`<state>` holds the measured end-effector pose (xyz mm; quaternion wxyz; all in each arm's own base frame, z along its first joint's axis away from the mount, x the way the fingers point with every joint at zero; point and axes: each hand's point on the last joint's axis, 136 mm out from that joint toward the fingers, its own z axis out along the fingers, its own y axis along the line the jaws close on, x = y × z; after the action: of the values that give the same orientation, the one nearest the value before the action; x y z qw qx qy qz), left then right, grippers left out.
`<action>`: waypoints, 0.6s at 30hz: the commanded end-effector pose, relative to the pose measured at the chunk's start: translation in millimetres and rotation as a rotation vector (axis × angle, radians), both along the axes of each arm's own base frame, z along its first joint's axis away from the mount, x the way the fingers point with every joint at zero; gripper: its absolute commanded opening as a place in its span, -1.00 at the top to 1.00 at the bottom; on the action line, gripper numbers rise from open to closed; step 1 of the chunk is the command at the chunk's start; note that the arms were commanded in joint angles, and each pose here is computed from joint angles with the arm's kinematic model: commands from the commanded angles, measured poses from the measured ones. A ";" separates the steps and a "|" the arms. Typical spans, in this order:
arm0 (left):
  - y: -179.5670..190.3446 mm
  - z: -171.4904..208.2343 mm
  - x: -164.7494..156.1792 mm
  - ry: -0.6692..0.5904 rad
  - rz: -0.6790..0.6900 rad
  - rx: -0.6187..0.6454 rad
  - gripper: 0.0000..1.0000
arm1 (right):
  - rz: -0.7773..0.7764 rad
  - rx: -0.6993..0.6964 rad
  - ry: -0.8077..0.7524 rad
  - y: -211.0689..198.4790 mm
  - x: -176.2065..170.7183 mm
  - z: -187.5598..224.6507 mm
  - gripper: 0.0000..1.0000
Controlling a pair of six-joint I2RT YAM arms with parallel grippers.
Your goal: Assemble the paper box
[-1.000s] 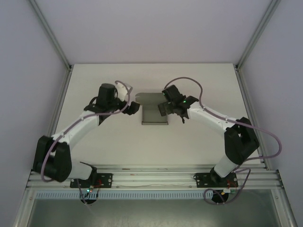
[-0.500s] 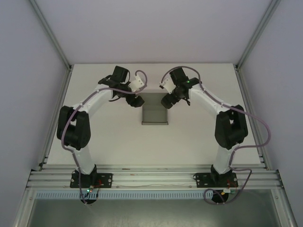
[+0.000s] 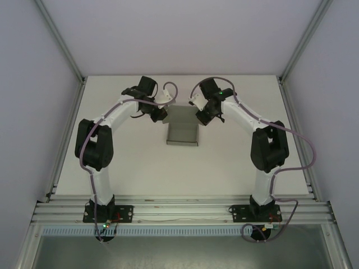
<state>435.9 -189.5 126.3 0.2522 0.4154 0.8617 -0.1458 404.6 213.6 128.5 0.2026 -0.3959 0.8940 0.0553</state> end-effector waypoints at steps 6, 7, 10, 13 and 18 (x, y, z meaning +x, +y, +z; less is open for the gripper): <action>0.4 22.3 18.2 -0.084 0.323 0.002 1.00 | -0.337 0.104 -0.060 3.6 18.3 28.2 0.93; -3.3 22.9 18.5 -0.075 0.360 -0.017 1.00 | -0.396 0.128 -0.068 4.8 21.0 29.4 0.92; -2.5 23.2 27.1 -0.081 0.560 -0.053 1.00 | -0.664 0.185 -0.128 -5.1 35.6 30.7 0.92; -6.0 21.1 34.7 -0.037 0.732 -0.157 1.00 | -0.793 0.336 -0.120 9.1 43.3 31.1 0.92; -19.1 22.8 44.0 0.028 0.845 -0.301 1.00 | -0.834 0.436 -0.116 34.7 49.8 34.6 0.92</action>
<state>465.5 -201.3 139.2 0.3162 0.0822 0.9387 -0.1104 436.2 229.5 132.7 0.2828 -0.0301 0.9554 0.0792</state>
